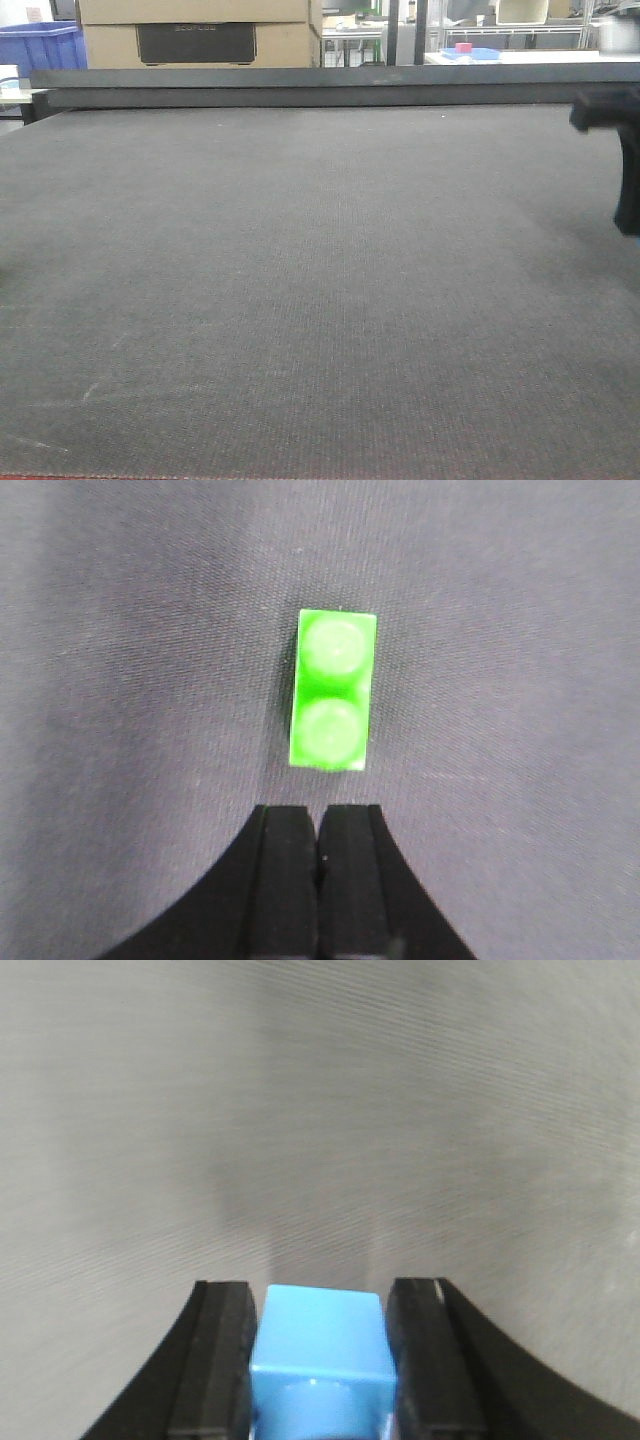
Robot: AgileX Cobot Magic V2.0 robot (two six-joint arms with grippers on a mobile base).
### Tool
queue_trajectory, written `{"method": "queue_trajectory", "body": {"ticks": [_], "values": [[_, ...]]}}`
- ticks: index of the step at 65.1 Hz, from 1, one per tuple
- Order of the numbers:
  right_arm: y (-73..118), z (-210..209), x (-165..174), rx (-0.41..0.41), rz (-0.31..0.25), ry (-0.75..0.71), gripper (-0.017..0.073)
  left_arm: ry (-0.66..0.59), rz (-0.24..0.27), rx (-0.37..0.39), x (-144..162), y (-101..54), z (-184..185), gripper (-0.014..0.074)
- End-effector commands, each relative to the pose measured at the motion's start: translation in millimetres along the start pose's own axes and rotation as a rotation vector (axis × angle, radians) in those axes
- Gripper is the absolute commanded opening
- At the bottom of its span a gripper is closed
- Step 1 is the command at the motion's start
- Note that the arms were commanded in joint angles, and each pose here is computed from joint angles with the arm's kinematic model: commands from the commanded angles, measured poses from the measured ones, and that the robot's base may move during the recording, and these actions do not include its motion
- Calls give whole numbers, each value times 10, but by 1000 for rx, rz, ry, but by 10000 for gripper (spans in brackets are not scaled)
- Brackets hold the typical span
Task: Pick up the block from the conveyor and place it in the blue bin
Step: 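Close left gripper on green block and right gripper on blue block, then lift both held blocks up off the belt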
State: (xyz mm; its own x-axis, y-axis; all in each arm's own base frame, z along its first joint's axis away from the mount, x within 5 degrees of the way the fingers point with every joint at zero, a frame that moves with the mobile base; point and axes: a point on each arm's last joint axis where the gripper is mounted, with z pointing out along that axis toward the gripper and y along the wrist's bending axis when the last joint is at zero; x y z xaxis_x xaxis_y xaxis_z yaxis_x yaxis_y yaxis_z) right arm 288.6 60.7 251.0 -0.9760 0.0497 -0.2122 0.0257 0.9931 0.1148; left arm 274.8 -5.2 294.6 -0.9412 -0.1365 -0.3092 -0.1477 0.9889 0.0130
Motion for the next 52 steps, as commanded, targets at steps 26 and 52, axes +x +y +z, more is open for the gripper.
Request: {"method": "queue_trajectory", "body": {"ticks": [26, 52], "values": [[8, -299, 70, -16, -12, -79, -167, 57, 19, 6, -253, -117, 715, 391], [8, -325, 77, -18, -12, -88, -167, 94, 45, 2, -277, -141, 961, 111]]}}
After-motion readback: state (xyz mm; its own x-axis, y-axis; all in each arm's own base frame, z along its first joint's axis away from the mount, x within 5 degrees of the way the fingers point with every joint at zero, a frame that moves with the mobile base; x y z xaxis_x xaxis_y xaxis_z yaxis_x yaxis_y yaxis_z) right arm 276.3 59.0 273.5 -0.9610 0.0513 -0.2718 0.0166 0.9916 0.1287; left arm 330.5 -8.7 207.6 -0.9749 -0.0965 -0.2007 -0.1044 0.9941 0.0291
